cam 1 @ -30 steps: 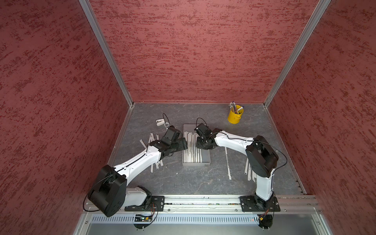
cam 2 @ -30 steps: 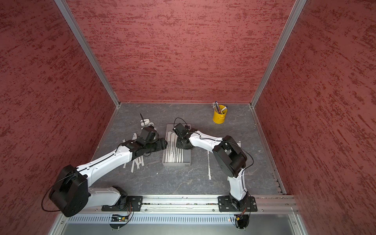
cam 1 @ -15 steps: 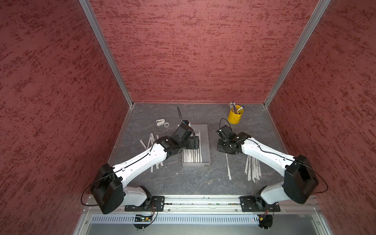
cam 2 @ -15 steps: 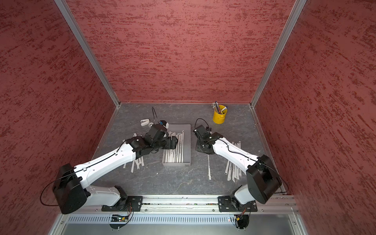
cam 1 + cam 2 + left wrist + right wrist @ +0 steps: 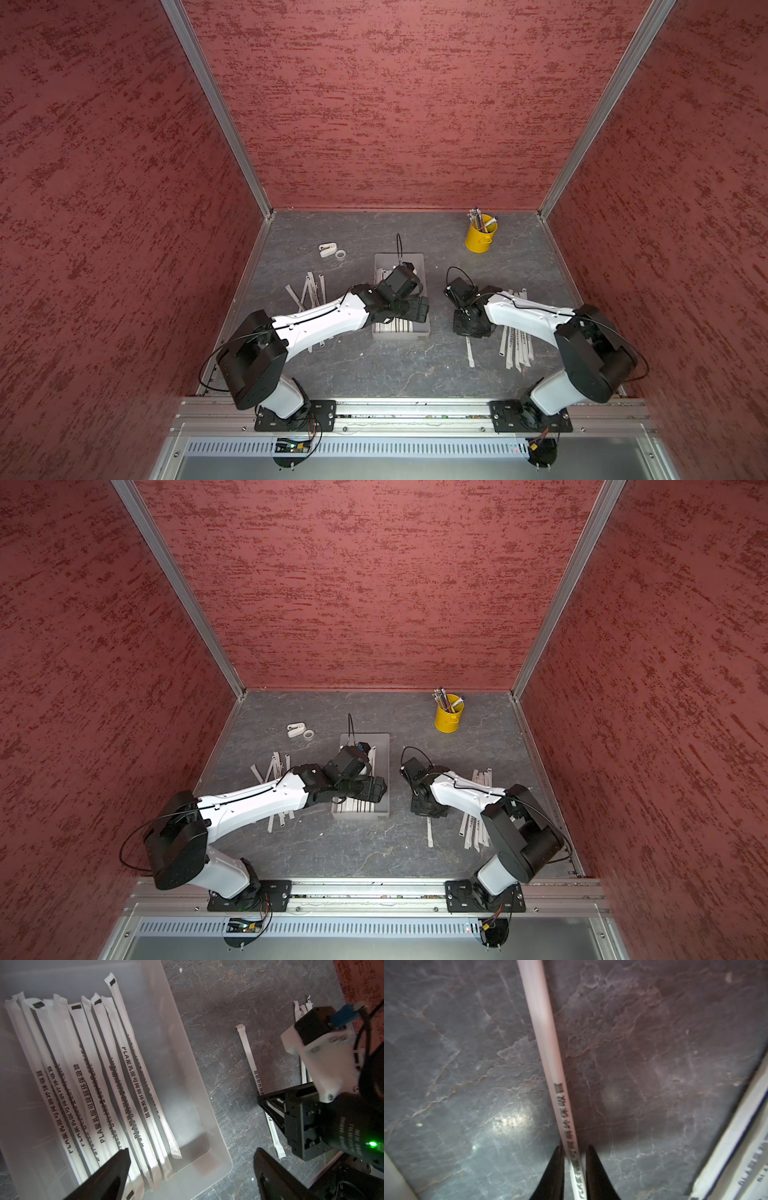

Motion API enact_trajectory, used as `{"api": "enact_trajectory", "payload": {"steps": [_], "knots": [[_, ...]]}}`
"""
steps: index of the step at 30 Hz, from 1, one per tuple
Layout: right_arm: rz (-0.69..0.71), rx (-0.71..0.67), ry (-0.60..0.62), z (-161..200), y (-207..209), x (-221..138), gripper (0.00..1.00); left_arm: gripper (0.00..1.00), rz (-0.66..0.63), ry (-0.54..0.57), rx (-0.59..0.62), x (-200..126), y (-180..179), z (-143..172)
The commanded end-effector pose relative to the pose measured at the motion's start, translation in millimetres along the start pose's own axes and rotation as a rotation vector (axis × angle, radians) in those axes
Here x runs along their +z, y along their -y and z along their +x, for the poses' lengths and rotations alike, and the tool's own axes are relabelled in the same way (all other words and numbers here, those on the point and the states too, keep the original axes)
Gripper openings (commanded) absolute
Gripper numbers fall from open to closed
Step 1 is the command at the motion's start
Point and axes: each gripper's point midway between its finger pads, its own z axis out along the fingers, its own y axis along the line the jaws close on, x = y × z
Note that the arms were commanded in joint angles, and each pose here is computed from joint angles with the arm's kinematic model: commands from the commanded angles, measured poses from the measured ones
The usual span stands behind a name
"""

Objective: Put the straws into the storage box
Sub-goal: Pick up the straw from the center of the board, then place the straw in the storage box.

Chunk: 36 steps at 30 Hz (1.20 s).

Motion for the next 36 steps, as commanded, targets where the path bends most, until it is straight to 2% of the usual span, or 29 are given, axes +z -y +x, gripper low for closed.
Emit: {"api": "enact_trajectory", "payload": {"steps": [1,4,8,14,17,20,24,29,36], "knots": [[0.002,-0.009,0.011,-4.0,0.0,11.4,0.17,0.95,0.019,0.029,-0.008,-2.5,3.2,-6.1],[-0.012,-0.020,0.026,-9.9,-5.2,8.1,0.11,0.95,0.002,0.039,-0.015,-4.2,-2.3,-8.1],[-0.079,-0.048,0.091,-29.2,-22.7,-25.9,0.08,0.95,-0.073,0.075,-0.037,-14.9,-24.2,-15.2],[-0.240,-0.127,0.224,-56.0,-82.2,-111.9,0.07,0.99,-0.407,0.222,-0.069,-62.0,-96.4,-33.9],[-0.304,-0.167,0.252,-62.3,-124.7,-130.4,0.07,1.00,-0.469,0.250,-0.131,-77.0,-125.1,-36.2],[-0.329,-0.170,0.255,-69.7,-158.4,-124.3,0.07,1.00,-0.393,0.237,-0.218,-79.6,-139.3,-34.2],[-0.310,-0.154,0.257,-81.2,-182.5,-102.6,0.07,1.00,-0.309,0.246,-0.247,-84.9,-144.9,-29.7],[-0.225,-0.184,0.231,-86.8,-188.1,-72.3,0.07,1.00,-0.277,0.260,-0.270,-90.3,-149.5,-22.8],[-0.179,-0.175,0.177,-84.0,-183.6,-40.0,0.08,1.00,-0.241,0.296,-0.295,-92.4,-148.4,-20.3]]}}
